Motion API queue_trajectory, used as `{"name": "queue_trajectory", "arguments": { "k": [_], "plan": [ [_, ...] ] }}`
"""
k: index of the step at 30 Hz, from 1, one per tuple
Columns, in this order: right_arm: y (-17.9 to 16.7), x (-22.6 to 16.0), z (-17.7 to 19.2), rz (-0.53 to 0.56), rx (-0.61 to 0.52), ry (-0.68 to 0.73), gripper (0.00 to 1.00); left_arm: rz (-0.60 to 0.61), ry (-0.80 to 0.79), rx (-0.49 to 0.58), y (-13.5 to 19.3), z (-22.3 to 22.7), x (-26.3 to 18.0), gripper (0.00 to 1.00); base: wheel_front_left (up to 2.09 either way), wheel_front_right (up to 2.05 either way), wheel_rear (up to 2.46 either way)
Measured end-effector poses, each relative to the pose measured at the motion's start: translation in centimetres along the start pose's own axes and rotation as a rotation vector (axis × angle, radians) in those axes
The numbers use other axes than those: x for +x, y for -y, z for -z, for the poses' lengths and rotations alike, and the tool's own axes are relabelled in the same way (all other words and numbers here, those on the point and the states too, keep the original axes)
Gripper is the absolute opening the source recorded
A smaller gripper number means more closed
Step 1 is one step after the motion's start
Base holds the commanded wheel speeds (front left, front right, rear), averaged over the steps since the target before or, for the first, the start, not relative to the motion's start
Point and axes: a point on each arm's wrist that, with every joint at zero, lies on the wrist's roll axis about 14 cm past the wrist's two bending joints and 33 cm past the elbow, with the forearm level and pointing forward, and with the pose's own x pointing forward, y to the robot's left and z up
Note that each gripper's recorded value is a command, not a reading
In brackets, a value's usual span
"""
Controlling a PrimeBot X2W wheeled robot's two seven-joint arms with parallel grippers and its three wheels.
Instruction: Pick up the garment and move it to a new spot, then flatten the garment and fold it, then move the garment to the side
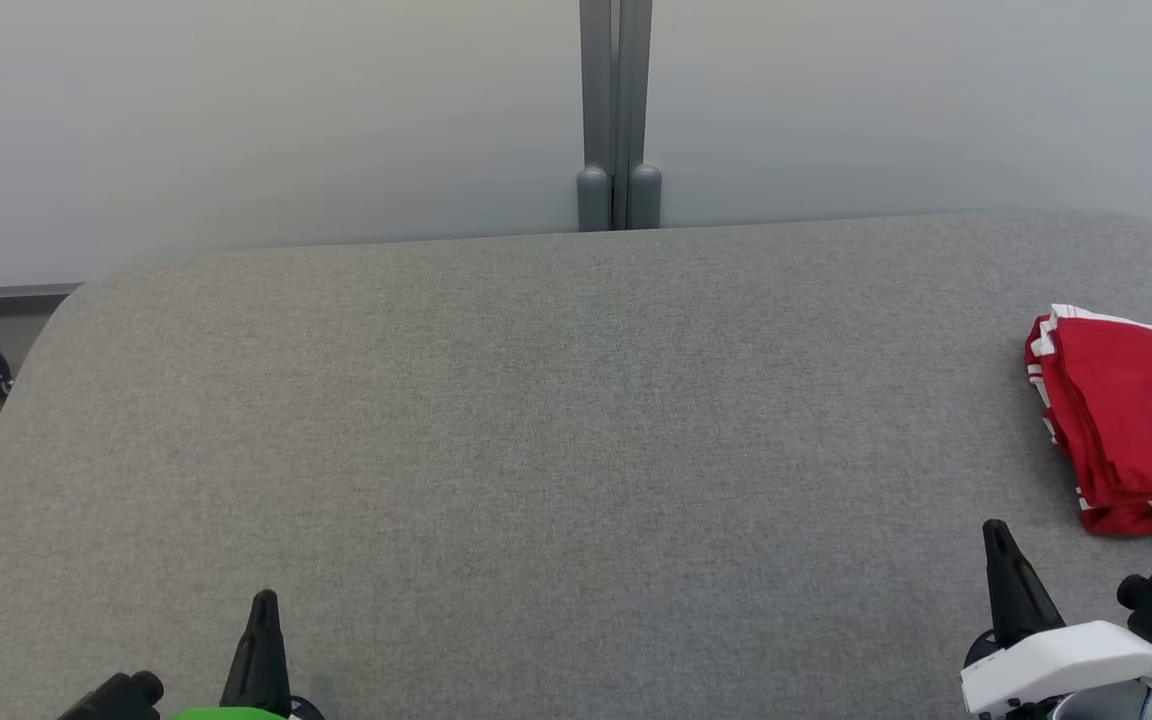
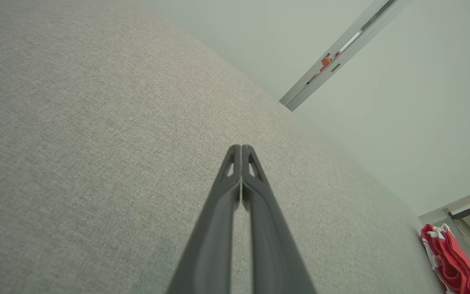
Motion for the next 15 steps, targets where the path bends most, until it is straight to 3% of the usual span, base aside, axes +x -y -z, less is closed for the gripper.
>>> {"name": "queue_trajectory", "arguments": {
  "k": [15],
  "plan": [
    [0.2,0.8,-0.6,0.022,0.230,0.008,0.00,0.001,-0.002,-0.188,0.3,-0.9,1.3,0.00,0.00,0.00,0.00]
  ]
}}
